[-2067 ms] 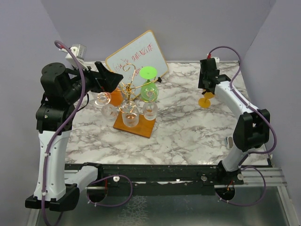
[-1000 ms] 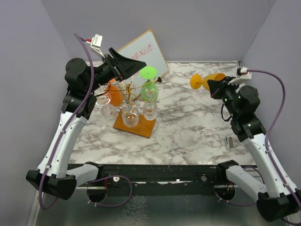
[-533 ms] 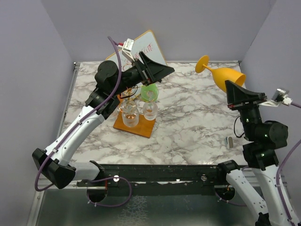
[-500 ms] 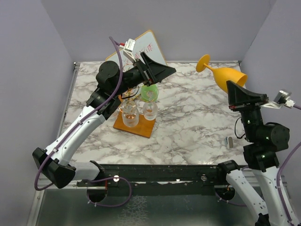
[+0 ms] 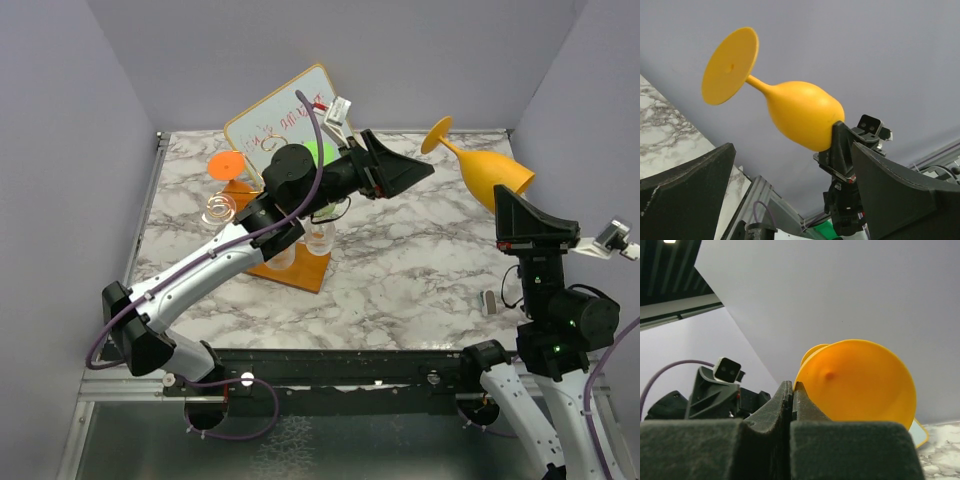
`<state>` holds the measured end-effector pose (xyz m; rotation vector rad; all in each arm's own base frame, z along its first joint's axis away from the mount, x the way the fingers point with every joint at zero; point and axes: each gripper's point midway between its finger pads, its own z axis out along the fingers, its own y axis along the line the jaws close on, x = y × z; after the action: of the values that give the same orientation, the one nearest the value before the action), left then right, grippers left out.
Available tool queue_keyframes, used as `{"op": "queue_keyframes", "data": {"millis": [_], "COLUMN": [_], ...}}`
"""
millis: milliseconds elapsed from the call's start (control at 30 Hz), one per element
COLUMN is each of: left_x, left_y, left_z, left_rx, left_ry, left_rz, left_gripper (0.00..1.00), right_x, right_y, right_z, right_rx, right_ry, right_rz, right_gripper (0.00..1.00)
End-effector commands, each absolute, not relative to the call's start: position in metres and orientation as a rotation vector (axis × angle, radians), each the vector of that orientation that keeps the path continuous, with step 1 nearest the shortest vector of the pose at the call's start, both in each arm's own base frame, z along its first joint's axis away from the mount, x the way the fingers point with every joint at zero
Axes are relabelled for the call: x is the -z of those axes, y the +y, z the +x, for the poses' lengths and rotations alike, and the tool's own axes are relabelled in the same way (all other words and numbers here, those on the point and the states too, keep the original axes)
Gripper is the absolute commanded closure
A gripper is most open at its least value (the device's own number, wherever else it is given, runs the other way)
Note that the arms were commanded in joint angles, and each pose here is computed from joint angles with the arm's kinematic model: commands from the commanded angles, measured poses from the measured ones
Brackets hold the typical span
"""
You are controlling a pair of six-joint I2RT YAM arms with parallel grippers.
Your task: Place the wine glass upside down on the wine glass rack
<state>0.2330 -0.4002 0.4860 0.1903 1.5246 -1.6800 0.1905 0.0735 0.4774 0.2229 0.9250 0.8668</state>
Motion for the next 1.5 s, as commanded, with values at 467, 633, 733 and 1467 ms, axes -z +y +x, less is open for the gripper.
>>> {"op": "queue_keyframes", "data": {"millis": [467,633,733,1467], "left_x": [-0.495,-0.493,-0.494,-0.528], "left_y": [-0.444,-0.452,-0.448,-0.467], "left_z": [0.234,0.248,0.257,0.248], "left_rx": [1.803,1.806,1.752,1.798], "left_ry": [1.473,1.470,1.448,1.386], "left_rz": [-0.168,-0.300,-0.355,-0.227], "left_gripper": [0.08,0.21,0.30,0.86], "right_x": [-0.488,-0.483,-0.484,-0.490], "right_y": [0.078,0.082,0.084,0.109], "right_z": [0.166,0.161,0.158,0.131], "right_rx": [-0.992,-1.007,-1.007,-0.982], "right_ry": [0.752,0.720,0.707,0.740], "right_rz": [0.175,0.133,0.112,-0.124], "right_gripper": [0.99,0.99,0.99,0.99]}}
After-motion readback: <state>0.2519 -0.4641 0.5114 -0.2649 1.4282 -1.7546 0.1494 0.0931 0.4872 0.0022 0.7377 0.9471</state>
